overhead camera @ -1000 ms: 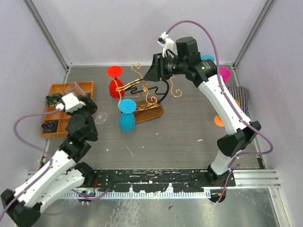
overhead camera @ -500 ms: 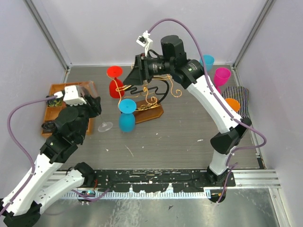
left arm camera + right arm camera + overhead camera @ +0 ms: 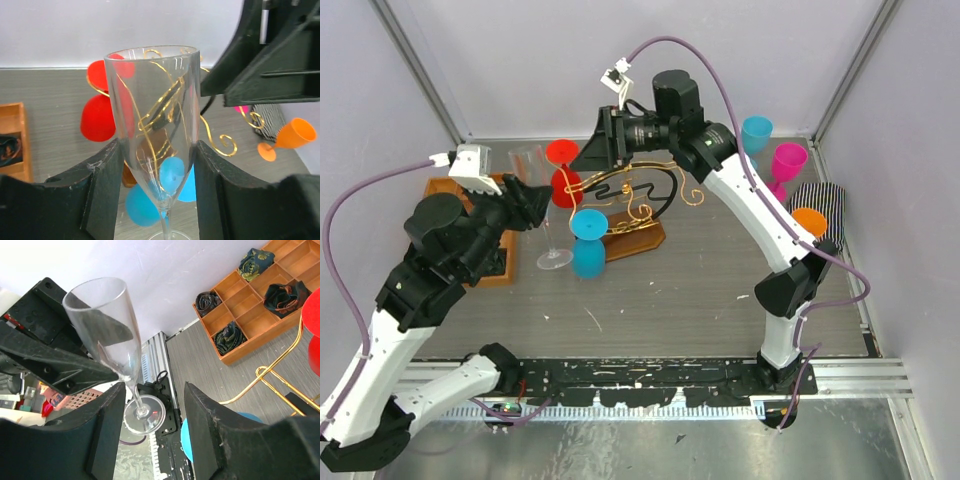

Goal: Take the wine glass off the wine glass rack

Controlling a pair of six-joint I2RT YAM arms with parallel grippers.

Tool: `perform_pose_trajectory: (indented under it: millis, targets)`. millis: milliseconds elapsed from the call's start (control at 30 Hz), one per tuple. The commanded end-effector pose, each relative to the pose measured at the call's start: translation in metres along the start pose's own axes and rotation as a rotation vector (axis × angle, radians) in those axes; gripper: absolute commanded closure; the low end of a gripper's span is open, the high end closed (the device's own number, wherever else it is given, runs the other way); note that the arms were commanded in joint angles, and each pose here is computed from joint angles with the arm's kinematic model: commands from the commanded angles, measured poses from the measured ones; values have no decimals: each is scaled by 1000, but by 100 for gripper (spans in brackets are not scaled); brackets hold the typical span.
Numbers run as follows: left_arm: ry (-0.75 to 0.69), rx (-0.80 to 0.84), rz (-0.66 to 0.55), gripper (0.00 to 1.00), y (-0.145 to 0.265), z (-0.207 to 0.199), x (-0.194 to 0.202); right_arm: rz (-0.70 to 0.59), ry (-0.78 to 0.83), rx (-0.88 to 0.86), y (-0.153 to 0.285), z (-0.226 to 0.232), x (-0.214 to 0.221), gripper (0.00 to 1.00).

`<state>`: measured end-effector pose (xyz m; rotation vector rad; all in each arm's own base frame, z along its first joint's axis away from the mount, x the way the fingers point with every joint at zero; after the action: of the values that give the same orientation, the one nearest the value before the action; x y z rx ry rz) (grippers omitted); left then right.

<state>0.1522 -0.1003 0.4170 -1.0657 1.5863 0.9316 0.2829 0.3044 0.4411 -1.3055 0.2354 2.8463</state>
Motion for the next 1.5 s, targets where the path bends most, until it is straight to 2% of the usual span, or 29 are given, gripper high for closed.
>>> perform_pose_trajectory:
  millis: [0,100,233,400,600,767,1467]
  targets:
    - [27,151,44,79,4,-16,-12,-80,77,-75,17,24,-21,44]
    - [42,233,79,80,4,-24,-14,-101,85,-100,28,25,-26,40]
    - [83,347,123,80,4,-33,-18,-129,106,-99,48,25,-31,27]
    - [129,486,178,82,5,-41,-22,-190,120,-123,81,27,-37,25]
    - [192,550,191,83,-1,-38,-26,-182,110,-233,88,38,-29,19]
    - [204,553,208,83,-7,-38,-22,-167,96,-275,82,42,-23,18]
    - [229,567,246,84,-36,-43,-15,-152,49,-178,29,30,-12,12]
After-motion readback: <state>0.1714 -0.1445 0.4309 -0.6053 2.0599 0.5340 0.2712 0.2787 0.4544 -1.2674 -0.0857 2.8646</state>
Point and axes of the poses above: each gripper's point midway between its finger pads, its own y axis back along the fingers, its own z axis along the line the jaws close on, x = y × z, the point moved 10 cm from there along y, back along the fingers, and after that the axes turned 2 degrees about -y, right-handed, at the moved point
